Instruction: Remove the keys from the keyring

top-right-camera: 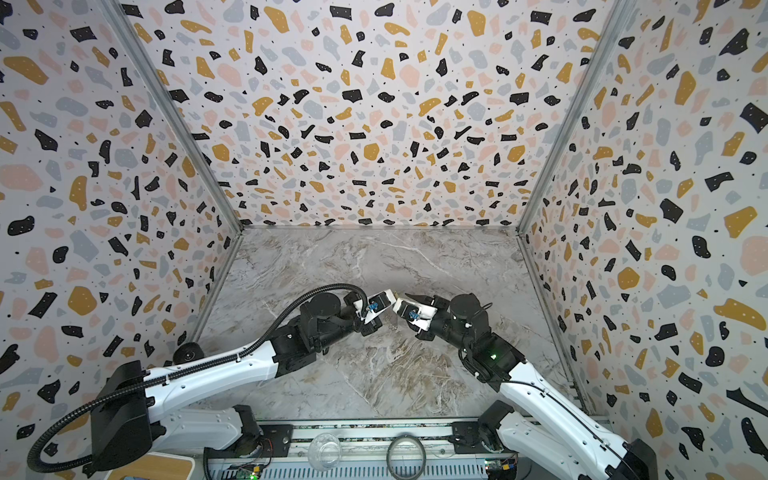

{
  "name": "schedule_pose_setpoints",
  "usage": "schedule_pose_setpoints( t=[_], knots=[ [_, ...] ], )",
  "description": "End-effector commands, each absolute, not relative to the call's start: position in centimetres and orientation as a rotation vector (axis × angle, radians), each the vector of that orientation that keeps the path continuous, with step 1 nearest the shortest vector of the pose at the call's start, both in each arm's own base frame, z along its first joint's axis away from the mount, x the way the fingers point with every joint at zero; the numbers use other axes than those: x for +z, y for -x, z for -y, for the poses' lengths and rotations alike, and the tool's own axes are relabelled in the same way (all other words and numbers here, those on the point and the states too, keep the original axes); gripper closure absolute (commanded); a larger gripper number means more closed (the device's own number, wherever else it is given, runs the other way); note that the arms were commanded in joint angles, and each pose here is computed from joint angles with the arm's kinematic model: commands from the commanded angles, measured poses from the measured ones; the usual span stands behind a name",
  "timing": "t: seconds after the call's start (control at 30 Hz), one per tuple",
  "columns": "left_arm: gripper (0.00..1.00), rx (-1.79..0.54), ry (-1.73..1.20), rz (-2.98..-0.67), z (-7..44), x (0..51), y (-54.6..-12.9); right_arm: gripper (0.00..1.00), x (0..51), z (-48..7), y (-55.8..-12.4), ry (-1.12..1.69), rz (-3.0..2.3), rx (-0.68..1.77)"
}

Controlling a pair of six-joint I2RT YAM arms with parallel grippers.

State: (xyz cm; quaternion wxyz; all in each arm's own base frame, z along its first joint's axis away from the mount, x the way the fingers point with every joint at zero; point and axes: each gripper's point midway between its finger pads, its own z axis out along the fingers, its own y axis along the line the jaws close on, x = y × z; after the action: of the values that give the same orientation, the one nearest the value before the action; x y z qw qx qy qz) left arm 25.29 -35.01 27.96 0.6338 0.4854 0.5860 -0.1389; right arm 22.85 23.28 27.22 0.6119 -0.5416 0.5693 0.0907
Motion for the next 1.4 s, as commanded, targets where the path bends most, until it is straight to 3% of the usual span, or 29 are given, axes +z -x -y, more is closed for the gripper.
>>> schedule_pose_setpoints(
  t=[0.0, 0.67, 1.0, 1.37],
  knots=[
    [1.00, -0.338, -1.049, -1.293, 35.2, 30.7, -25.7, 0.61, 28.2, -24.0, -21.2, 1.270, -1.281, 0.324],
    [1.00, -0.371, -1.058, -1.284, 35.3, 30.8, -25.2, 0.65, 27.9, -23.7, -26.5, 1.083, -1.401, 0.121],
    [1.00, -0.383, -1.061, -1.284, 35.7, 30.7, -25.2, 0.68, 28.6, -23.8, -26.2, 1.063, -1.339, 0.097],
    [1.00, -0.399, -1.074, -1.275, 35.9, 30.7, -25.0, 0.83, 27.7, -24.6, -25.4, 1.134, -1.301, 0.131]
  ],
)
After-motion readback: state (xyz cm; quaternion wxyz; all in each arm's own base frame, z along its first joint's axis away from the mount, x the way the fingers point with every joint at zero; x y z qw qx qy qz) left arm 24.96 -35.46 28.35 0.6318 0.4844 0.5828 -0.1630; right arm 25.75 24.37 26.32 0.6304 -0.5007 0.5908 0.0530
